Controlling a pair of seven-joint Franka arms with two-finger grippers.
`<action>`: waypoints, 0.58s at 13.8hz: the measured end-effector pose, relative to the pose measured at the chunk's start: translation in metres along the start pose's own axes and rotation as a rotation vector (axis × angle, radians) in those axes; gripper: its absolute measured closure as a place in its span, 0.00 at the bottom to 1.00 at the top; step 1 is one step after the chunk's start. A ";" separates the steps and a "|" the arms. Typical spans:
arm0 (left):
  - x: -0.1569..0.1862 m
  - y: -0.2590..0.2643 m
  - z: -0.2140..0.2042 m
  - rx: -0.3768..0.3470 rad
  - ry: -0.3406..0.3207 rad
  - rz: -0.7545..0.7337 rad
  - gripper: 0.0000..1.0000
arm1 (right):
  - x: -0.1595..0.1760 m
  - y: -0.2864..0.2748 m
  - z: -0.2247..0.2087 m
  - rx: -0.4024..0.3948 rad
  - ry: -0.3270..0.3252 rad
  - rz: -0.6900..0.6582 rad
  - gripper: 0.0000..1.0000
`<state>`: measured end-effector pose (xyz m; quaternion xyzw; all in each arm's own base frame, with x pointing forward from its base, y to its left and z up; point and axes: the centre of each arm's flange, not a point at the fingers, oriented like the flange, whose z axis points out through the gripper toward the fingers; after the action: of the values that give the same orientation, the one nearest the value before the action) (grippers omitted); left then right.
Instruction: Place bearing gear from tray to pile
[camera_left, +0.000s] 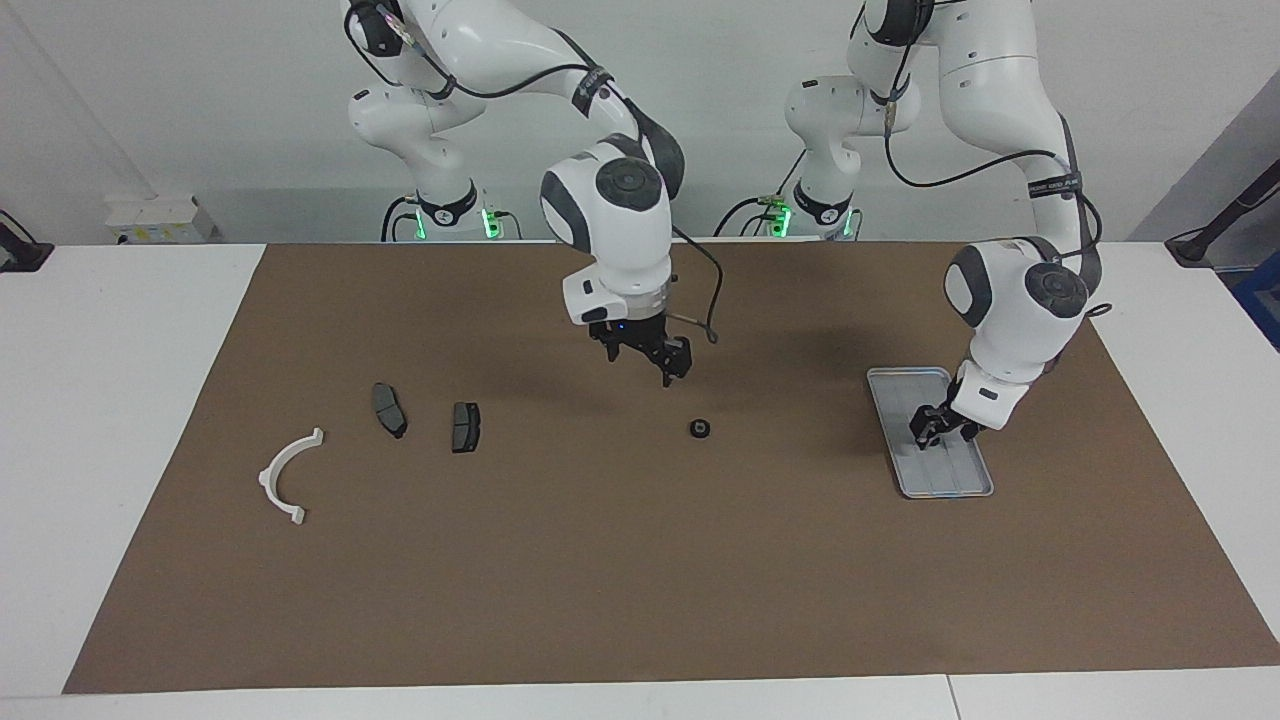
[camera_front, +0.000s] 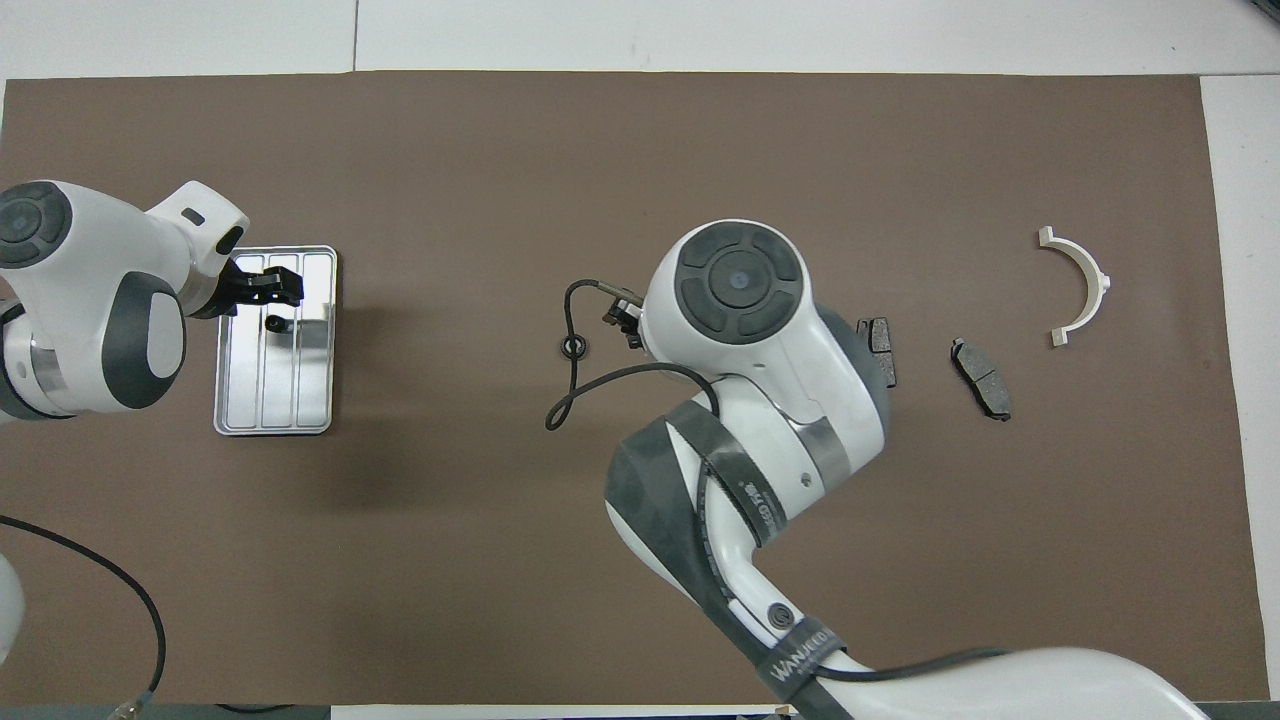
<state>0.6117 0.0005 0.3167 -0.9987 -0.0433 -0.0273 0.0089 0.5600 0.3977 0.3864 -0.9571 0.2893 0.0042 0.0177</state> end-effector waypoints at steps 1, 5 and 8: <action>-0.003 0.000 0.004 0.000 -0.006 0.001 0.30 | -0.004 -0.014 0.014 -0.006 0.005 0.001 0.00; -0.011 0.003 0.015 0.000 -0.023 -0.003 0.30 | -0.021 -0.044 0.063 -0.040 0.006 -0.029 0.00; -0.015 0.004 0.020 0.000 -0.033 -0.016 0.30 | -0.031 -0.056 0.077 -0.053 0.015 -0.053 0.00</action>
<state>0.5981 -0.0042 0.2962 -0.9986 -0.0515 -0.0109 0.0081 0.5659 0.4644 0.3118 -0.9645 0.2637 0.0042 -0.0096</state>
